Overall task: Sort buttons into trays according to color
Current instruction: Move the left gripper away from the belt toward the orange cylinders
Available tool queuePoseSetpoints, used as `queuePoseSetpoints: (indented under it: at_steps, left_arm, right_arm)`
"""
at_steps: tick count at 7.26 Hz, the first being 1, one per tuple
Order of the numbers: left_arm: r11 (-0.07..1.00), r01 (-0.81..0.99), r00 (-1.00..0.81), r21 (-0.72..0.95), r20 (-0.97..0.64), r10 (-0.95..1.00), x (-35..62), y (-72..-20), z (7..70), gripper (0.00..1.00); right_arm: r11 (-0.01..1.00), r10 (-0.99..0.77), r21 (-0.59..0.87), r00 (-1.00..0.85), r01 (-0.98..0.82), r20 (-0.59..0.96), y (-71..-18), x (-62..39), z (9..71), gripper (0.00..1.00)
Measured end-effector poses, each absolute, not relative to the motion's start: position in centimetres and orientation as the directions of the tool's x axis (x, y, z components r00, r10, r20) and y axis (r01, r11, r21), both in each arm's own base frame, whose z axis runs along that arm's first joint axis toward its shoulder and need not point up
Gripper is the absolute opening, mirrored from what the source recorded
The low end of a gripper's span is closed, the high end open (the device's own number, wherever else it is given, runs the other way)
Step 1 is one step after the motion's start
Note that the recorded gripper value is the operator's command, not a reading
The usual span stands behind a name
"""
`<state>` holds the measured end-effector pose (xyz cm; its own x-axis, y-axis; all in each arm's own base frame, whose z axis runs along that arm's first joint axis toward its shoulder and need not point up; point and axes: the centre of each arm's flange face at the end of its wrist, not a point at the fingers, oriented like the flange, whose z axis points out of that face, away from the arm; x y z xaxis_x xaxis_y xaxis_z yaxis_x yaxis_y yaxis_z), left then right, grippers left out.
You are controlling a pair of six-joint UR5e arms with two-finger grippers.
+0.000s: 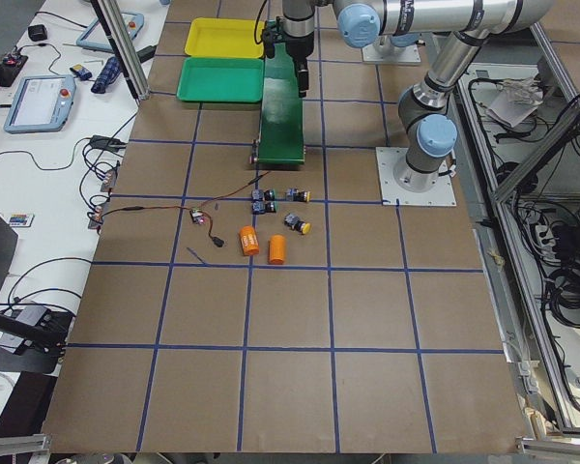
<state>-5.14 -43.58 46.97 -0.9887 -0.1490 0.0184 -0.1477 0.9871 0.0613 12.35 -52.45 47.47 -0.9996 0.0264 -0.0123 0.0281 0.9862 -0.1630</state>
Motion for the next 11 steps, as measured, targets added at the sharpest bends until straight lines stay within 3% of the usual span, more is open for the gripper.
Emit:
queuePoseSetpoints:
  at_steps: [4,11]
  left_arm:
    - [0.964,-0.262,-0.965,-0.042,0.009,-0.262,9.6,-49.3,42.3,1.0]
    - [0.973,-0.209,-0.973,-0.097,-0.075,-0.217,20.7,-58.6,25.5,1.0]
  right_arm:
    - [0.988,0.032,-0.152,-0.999,0.031,0.001,-52.1,12.2,47.3,1.0]
    - [0.988,0.033,-0.154,-0.999,0.033,-0.001,-50.8,12.3,47.7,1.0]
